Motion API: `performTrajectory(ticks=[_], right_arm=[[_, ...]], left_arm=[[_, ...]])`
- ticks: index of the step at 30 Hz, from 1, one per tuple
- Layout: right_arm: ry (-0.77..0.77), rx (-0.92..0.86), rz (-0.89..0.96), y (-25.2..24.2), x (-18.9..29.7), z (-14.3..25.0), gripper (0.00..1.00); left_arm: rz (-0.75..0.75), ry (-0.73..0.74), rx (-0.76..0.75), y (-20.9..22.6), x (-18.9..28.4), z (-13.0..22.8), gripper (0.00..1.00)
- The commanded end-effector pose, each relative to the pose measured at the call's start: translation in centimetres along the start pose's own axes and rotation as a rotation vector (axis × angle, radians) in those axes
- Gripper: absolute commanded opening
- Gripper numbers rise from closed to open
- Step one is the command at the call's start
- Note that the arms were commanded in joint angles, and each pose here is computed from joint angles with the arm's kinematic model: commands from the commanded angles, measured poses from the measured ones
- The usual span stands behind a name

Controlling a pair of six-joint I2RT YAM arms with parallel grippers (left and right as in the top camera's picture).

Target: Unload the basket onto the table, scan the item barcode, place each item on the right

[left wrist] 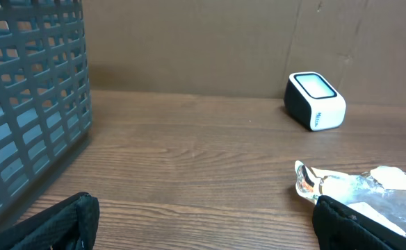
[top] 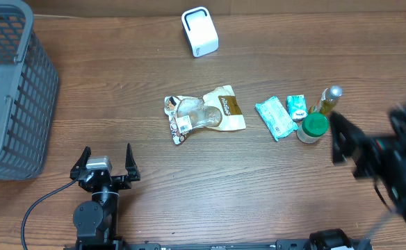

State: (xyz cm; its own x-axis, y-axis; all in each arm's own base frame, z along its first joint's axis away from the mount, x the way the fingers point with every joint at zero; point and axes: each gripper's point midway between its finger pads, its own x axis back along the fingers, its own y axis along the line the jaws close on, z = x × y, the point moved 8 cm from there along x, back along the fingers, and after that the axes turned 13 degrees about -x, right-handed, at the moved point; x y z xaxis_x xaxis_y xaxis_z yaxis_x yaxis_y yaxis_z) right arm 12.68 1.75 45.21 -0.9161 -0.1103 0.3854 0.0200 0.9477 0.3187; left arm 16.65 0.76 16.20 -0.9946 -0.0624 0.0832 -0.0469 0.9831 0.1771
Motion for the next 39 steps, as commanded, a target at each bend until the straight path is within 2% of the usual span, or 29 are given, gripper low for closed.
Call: performTrajectory(ticks=[1, 13, 19, 25, 29, 35, 39], right_arm=[[-0.088, -0.021, 0.027, -1.1, 3.9, 0.8, 1.00], [-0.215, -0.051, 0.066, -2.9, 11.3, 5.3, 1.00], [-0.289, -0.067, 0.094, -3.7, 11.8, 8.2, 1.00], [-0.427, -0.073, 0.090, -4.9, 9.3, 11.4, 1.00], [-0.446, -0.066, 0.056, -5.4, 6.1, 12.8, 1.00], [-0.459, -0.055, 0.008, -6.2, 0.5, 12.8, 1.00], [-0.602, -0.034, -0.070, -6.5, -3.6, 12.2, 1.00]], left_arm=[[0.019, -0.013, -0.015, -0.2, 0.0, -0.1, 0.99], [0.019, -0.013, -0.015, -0.2, 0.0, -0.1, 1.00], [0.019, -0.013, -0.015, -0.2, 0.0, -0.1, 1.00], [0.019, -0.013, -0.015, -0.2, 0.0, -0.1, 0.99], [0.019, -0.013, -0.015, -0.2, 0.0, -0.1, 0.99], [0.019, -0.013, -0.015, -0.2, 0.0, -0.1, 0.99], [0.019, -0.013, -0.015, -0.2, 0.0, -0.1, 1.00]])
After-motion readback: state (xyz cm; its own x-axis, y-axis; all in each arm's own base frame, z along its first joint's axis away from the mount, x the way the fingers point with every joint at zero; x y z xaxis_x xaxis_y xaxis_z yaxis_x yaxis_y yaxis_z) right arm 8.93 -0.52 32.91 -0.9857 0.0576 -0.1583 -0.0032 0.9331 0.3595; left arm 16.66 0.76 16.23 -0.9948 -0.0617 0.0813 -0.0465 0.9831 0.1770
